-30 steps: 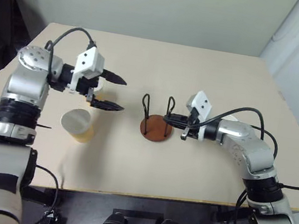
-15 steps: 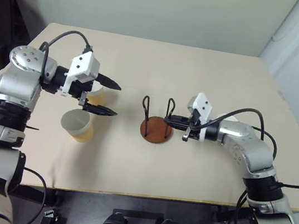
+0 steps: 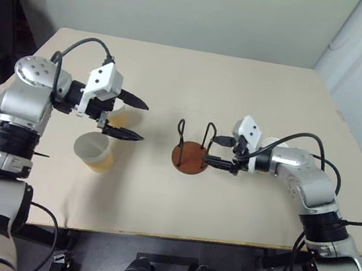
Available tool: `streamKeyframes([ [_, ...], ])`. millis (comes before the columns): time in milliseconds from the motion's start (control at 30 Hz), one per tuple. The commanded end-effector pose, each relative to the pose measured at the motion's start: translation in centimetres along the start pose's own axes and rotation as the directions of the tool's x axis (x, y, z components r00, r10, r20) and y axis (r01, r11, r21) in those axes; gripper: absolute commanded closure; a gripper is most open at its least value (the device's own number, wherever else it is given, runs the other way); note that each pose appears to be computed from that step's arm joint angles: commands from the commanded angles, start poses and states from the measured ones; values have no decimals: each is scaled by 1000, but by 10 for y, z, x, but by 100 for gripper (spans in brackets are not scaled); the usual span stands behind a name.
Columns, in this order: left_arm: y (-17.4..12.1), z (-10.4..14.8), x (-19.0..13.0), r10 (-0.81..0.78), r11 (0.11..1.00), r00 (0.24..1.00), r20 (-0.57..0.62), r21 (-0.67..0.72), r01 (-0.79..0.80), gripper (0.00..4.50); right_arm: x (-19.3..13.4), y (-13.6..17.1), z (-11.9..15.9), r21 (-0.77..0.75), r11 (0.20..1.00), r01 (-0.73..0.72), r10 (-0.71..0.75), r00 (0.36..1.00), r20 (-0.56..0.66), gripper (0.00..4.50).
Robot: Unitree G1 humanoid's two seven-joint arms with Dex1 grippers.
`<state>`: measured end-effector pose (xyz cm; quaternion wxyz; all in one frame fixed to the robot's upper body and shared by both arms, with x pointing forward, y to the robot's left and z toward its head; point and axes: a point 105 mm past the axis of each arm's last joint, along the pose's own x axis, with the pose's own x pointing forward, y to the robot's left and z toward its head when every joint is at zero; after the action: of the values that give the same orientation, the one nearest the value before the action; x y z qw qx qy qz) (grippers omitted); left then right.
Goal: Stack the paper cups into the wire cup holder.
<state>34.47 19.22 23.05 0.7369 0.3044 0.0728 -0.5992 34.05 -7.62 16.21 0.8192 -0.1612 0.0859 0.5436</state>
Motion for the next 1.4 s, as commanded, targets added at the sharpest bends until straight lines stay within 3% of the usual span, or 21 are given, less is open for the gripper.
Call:
streamKeyframes([
  [33, -3, 12, 0, -37, 999, 999, 36, 35, 36, 0, -18, -1, 12, -63, 998, -3, 3, 1000, -3, 3],
  [233, -3, 14, 7, -53, 998, 997, 54, 41, 51, 0, -48, 6, 16, -65, 998, -15, 12, 999, -44, 3],
  [633, 8, 19, 25, -48, 997, 995, 84, 57, 43, 0, -87, 3, 36, -51, 993, 104, -106, 994, -34, 3],
  [933, 11, 20, 25, -48, 996, 996, 76, 83, 42, 0, -110, -21, 1, -247, 959, 137, -208, 933, -294, 3],
  [1400, 9, 15, 22, -41, 997, 997, 64, 68, 36, 0, -107, -45, -23, -392, 917, 73, -245, 879, -410, 3],
])
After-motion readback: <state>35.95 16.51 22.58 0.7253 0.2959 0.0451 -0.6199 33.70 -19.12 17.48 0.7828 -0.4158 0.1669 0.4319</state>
